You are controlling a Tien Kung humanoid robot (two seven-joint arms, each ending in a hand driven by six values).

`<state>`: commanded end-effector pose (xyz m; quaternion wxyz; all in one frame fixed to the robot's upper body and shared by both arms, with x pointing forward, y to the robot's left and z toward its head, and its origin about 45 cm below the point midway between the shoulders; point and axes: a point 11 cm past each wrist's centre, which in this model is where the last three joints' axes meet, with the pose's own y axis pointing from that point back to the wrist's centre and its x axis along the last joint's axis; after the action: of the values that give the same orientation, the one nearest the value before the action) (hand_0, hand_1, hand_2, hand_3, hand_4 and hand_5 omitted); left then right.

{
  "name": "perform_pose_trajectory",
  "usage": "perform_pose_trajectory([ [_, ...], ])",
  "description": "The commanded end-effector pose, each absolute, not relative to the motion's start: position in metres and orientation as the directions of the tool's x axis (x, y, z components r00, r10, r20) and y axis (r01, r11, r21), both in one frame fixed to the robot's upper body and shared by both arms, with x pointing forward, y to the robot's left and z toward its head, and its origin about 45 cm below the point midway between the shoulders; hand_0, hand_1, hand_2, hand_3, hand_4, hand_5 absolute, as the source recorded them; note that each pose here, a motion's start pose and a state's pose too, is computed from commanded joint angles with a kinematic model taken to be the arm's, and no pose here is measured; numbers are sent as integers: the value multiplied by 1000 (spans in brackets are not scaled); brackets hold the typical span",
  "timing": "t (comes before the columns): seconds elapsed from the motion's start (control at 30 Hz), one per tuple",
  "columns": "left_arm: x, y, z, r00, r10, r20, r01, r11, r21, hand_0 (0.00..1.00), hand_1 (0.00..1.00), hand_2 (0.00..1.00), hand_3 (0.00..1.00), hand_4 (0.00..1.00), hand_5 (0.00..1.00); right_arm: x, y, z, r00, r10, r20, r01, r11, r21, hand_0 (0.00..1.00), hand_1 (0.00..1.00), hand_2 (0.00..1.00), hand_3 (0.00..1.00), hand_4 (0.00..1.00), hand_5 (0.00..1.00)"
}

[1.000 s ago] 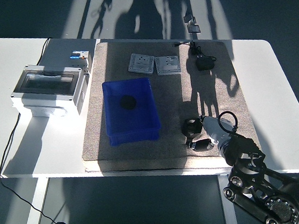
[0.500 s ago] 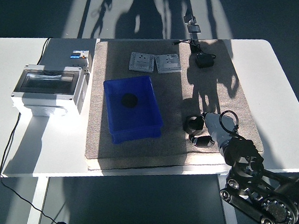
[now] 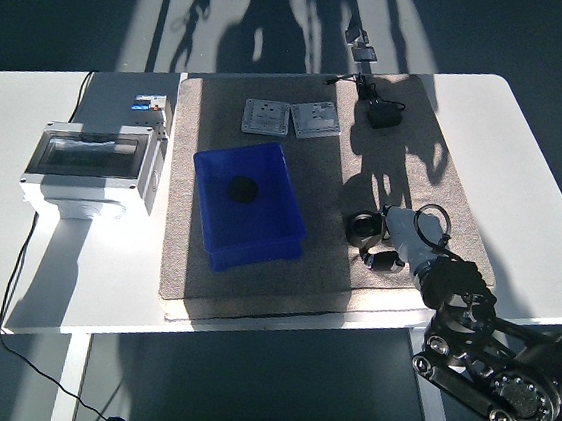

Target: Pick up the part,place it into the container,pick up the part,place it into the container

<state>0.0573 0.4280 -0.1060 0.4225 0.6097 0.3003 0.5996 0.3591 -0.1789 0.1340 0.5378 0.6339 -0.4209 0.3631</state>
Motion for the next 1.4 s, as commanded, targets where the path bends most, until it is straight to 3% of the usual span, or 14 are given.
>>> perform_pose_trajectory([
  [0.5,56,430,-106,95,871,481,-139,-467,873,662,599,554,637,708,862,364,-180,144,380,-119,917,-925,-64,375,670,221,483,619,508,116],
  [0.53,56,430,-106,94,871,481,-139,-467,873,661,598,553,640,702,890,364,-181,145,384,-112,917,-923,-65,379,681,223,520,672,528,114],
  [0.7,56,430,-105,90,871,482,-139,-469,872,661,598,553,640,702,890,367,-180,154,393,-84,916,-919,-72,388,681,223,520,672,528,114],
  [0.73,56,430,-105,90,871,482,-139,-469,872,661,597,552,646,693,930,368,-180,156,394,-82,915,-918,-74,389,687,225,646,805,760,178],
  [1.1,54,430,-106,90,870,484,-134,-471,872,660,597,552,644,693,927,367,-180,153,464,-52,884,-885,-78,459,688,235,674,813,773,182],
  [1.13,53,430,-106,91,870,484,-132,-472,872,660,596,552,641,674,941,366,-180,153,468,-50,882,-882,-79,464,711,267,775,932,822,208],
  [1.3,52,430,-106,90,870,485,-131,-472,872,660,596,552,641,674,941,368,-180,158,466,-58,883,-884,-80,461,711,267,775,932,822,208],
  [1.33,52,430,-106,90,870,485,-131,-472,872,659,596,551,640,657,961,368,-181,159,463,-61,884,-885,-79,458,735,313,913,998,888,240],
  [1.4,52,430,-106,91,870,484,-131,-472,872,659,596,551,640,657,961,370,-181,162,458,-67,886,-888,-77,453,735,313,913,998,888,240],
])
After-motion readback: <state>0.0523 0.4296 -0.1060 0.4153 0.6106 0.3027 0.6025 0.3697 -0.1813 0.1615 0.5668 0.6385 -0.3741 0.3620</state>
